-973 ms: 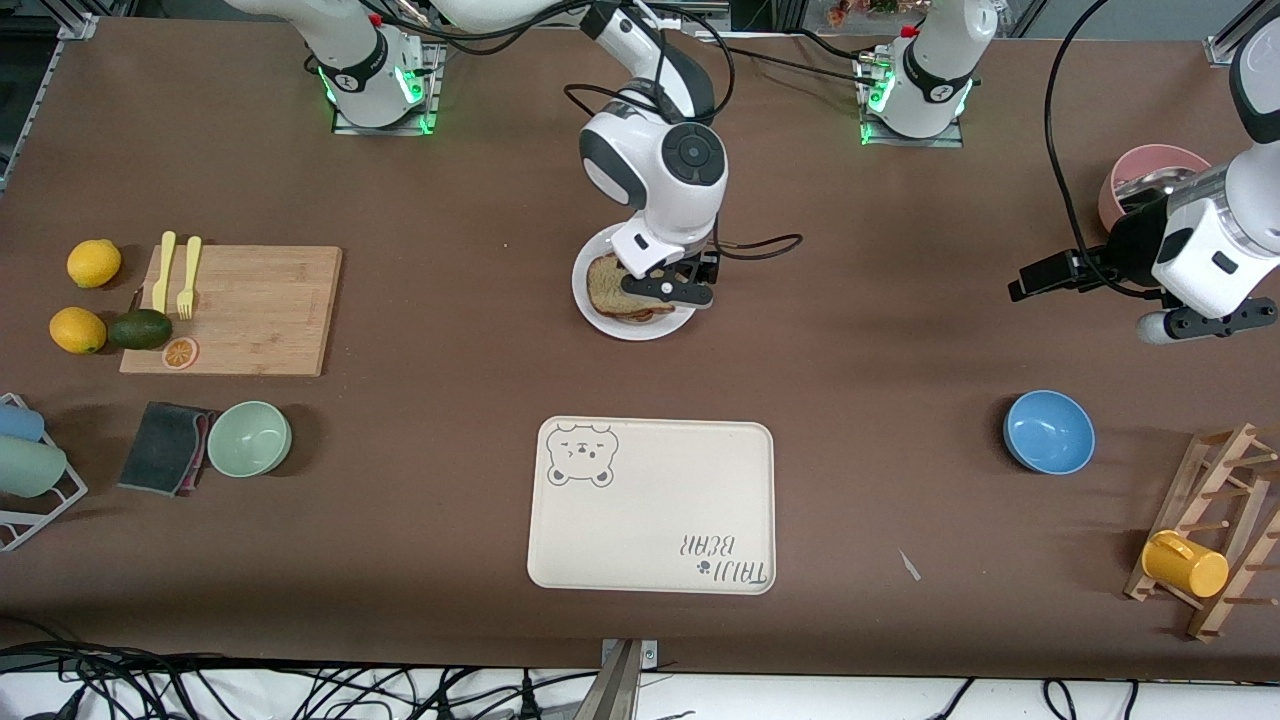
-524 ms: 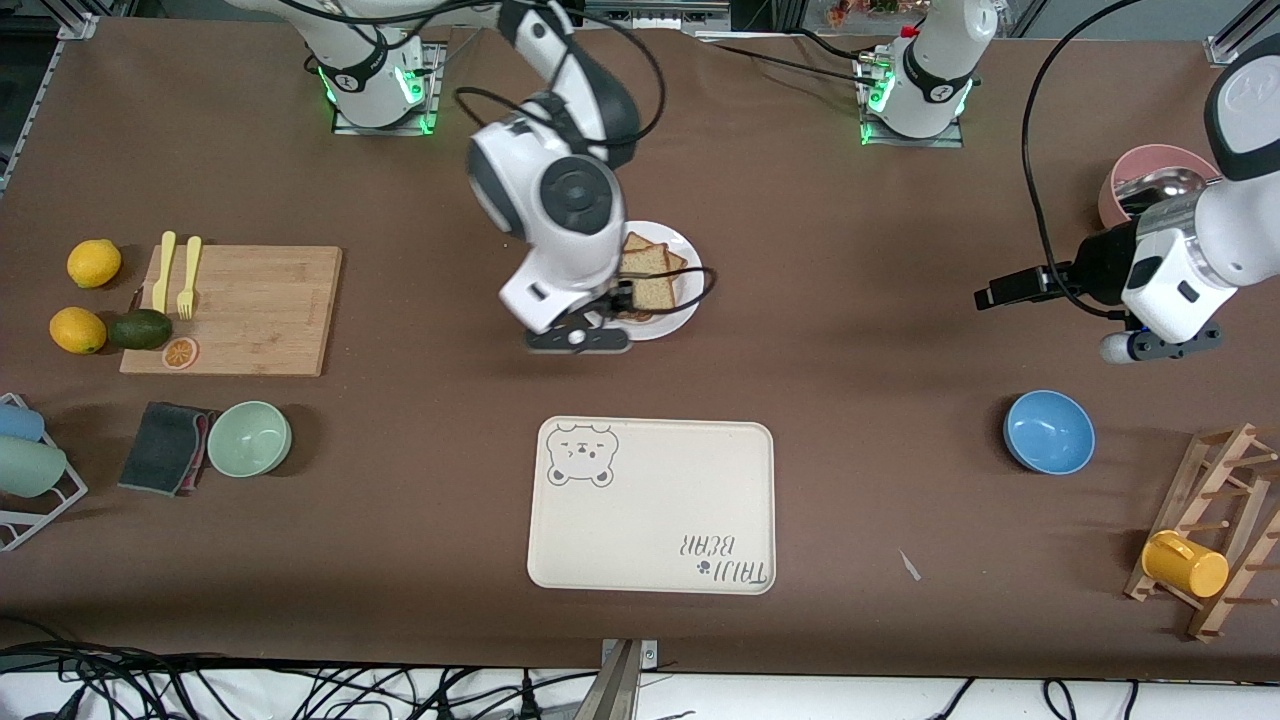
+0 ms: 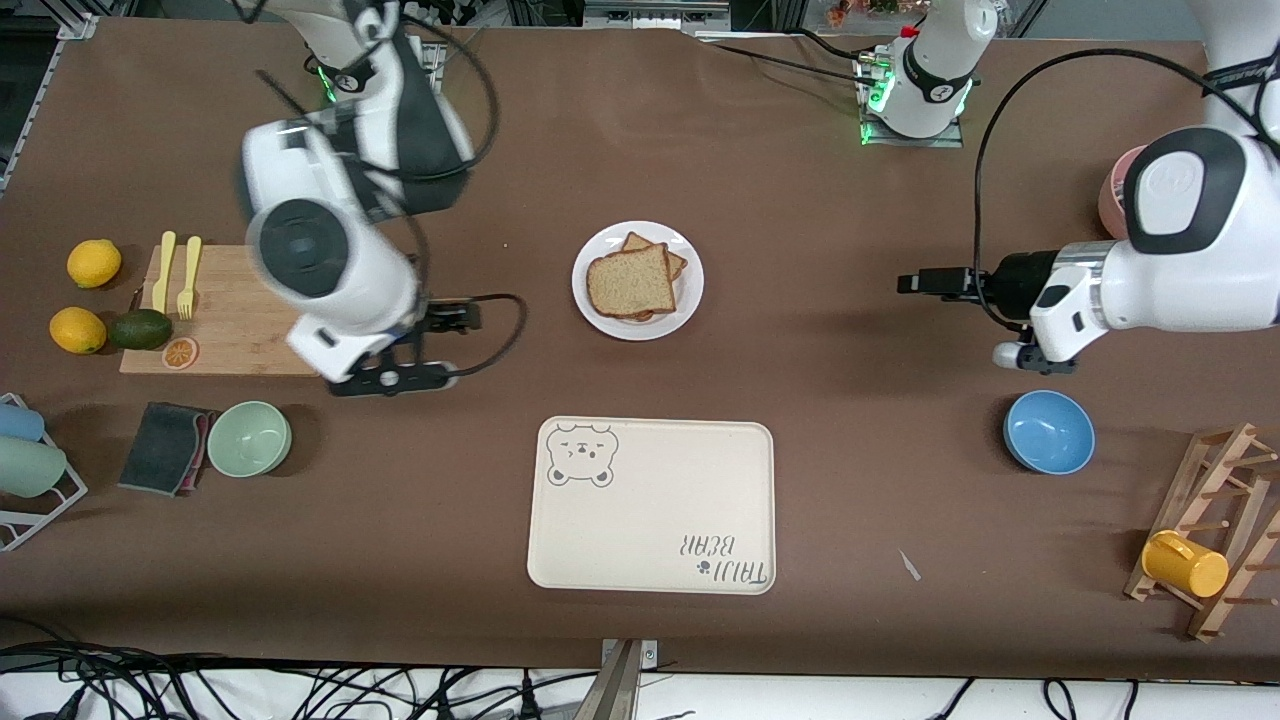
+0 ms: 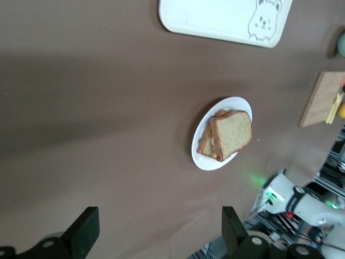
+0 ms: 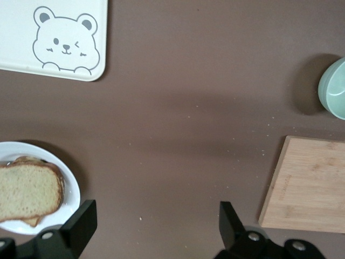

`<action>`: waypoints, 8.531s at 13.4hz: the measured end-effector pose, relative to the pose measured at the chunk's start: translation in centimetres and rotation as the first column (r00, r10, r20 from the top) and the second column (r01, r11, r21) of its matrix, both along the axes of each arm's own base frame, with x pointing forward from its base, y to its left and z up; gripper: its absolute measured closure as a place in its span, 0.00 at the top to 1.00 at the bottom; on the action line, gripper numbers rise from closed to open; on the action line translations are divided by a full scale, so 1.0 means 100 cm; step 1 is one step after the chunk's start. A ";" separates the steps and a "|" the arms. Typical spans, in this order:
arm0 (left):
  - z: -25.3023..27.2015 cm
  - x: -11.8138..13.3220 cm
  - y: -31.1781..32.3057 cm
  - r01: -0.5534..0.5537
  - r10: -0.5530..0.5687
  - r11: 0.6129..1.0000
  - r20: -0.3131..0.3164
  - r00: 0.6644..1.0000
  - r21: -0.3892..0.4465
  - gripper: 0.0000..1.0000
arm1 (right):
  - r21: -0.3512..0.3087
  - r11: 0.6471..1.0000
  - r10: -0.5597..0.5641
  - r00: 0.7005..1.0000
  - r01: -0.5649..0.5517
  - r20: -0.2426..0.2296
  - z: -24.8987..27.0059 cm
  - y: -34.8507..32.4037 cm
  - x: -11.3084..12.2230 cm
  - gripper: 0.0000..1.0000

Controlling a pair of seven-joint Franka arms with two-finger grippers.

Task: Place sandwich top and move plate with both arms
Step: 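Retract the right gripper while the left gripper reaches the plate rim, then close the left gripper on the rim of the white plate, then slide the white plate with the left gripper onto the bear tray, then open the left gripper to release the plate rim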

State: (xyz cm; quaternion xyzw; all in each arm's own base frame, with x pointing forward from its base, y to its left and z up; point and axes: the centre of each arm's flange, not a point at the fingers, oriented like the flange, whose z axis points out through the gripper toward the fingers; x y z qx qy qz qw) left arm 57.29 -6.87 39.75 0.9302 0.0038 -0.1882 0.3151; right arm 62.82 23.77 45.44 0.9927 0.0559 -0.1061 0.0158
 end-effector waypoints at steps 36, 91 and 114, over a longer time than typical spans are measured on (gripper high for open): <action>-0.282 -0.151 -0.212 -0.135 0.248 0.889 0.212 0.945 -0.438 0.89 | 0.054 0.985 -0.169 0.966 0.162 0.193 0.138 -0.258 -0.070 1.00; -0.224 0.115 -0.148 -0.417 0.590 0.743 0.219 0.777 -0.523 0.04 | 0.050 0.985 -0.168 0.972 0.162 0.163 0.136 -0.258 -0.073 1.00; -0.271 0.140 -0.148 -0.425 0.571 0.790 0.278 0.772 -0.442 0.46 | 0.050 0.985 -0.168 0.972 0.162 0.162 0.136 -0.258 -0.073 1.00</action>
